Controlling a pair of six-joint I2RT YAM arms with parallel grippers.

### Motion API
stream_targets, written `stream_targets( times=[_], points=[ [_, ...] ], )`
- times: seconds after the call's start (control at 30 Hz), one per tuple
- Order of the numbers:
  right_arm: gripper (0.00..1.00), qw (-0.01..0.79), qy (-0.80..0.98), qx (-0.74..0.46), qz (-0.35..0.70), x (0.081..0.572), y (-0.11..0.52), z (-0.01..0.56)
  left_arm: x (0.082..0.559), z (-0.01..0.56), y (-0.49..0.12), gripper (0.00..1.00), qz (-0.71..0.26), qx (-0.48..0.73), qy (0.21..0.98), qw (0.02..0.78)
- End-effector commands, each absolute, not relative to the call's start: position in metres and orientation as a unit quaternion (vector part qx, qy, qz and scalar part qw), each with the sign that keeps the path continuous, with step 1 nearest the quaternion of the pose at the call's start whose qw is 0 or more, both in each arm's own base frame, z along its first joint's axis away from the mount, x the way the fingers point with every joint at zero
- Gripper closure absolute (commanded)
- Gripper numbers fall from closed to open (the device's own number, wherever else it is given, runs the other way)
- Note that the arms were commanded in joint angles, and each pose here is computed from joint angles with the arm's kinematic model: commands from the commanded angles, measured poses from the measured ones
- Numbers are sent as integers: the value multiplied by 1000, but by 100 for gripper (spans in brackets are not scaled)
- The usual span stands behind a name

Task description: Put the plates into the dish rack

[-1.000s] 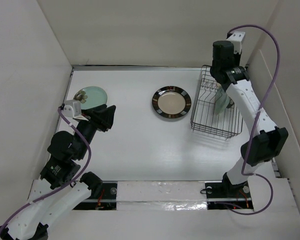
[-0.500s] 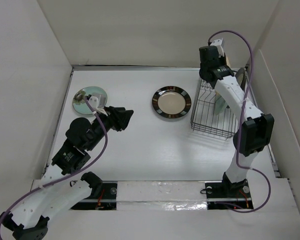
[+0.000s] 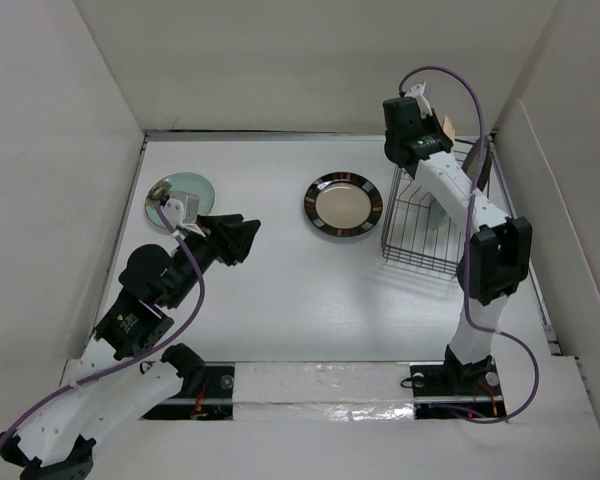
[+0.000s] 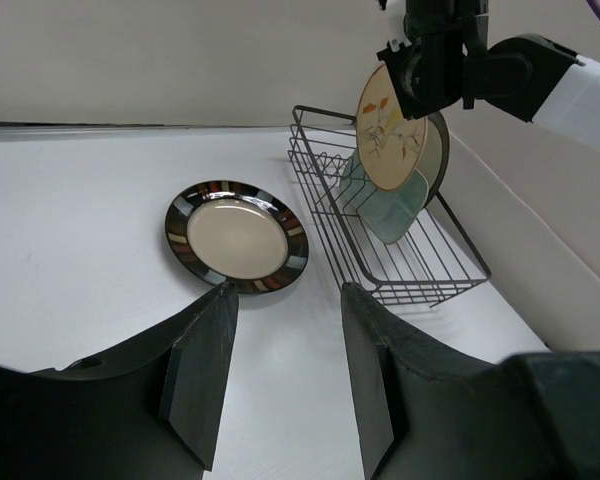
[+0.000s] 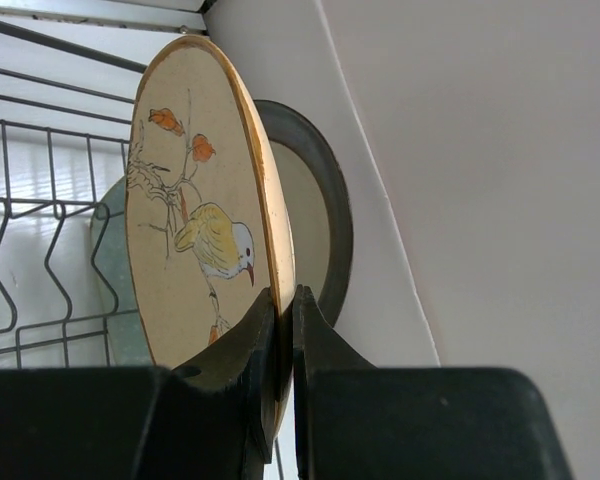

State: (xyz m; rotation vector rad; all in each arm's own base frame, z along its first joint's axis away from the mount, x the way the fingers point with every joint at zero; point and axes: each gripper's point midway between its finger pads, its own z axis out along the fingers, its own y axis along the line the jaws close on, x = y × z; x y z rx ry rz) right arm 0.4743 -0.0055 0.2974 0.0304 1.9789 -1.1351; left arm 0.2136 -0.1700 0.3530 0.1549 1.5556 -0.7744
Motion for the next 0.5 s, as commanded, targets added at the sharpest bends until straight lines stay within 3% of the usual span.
stream_targets(
  times=[0.0,0.23,0.47],
  points=[
    [100,462,760,72,-452,479,-4,326,212,375,-164,57,-342,60,658,668],
    [100,450,787,75,-416,490,7,274,213,374,-162,57,-337,56,659,670],
    [100,475,804,162,-320,488,9,225,216,371,-163,57,-333,54,664,668]
  ],
)
